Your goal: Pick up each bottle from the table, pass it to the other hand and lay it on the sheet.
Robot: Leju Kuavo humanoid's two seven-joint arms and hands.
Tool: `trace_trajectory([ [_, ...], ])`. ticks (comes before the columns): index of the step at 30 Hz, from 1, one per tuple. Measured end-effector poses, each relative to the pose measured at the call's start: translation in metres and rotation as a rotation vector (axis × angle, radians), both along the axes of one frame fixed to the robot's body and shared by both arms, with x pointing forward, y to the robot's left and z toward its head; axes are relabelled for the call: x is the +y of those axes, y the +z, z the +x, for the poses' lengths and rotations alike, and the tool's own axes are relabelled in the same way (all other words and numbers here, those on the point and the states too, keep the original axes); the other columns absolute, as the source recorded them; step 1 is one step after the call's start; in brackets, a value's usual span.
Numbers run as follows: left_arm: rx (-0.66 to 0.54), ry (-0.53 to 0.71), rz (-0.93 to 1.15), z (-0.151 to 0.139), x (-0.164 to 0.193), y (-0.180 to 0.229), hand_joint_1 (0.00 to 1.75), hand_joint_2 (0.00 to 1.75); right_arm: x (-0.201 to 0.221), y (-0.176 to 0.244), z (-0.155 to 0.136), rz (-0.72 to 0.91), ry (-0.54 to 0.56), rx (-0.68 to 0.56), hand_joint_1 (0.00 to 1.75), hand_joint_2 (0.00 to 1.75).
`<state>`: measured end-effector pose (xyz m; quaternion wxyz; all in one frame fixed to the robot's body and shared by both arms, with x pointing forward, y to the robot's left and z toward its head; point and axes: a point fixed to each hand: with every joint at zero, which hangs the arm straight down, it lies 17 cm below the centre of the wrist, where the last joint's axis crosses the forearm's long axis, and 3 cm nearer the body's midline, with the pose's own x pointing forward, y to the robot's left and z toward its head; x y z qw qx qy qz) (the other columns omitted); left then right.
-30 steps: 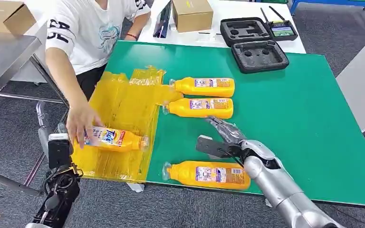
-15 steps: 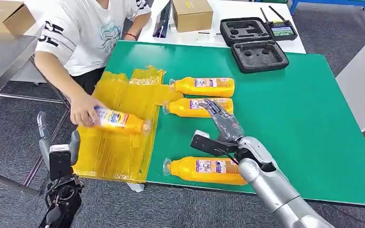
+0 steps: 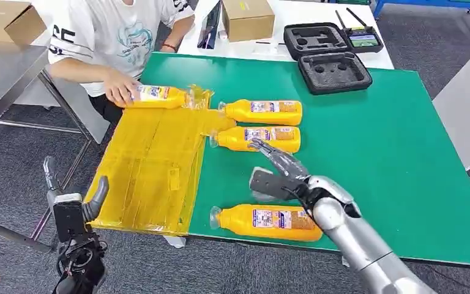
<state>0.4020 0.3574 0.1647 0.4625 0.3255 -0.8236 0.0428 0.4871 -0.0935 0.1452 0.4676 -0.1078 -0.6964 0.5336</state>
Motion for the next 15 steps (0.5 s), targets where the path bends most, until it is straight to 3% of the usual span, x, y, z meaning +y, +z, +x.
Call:
trace_trajectory([
  [15,-0.015,0.003,-0.005,0.007,0.001,0.006,0.0,1.75,-0.026,0.026,0.001,-0.035,0.029,-0.048,0.0,1.75],
])
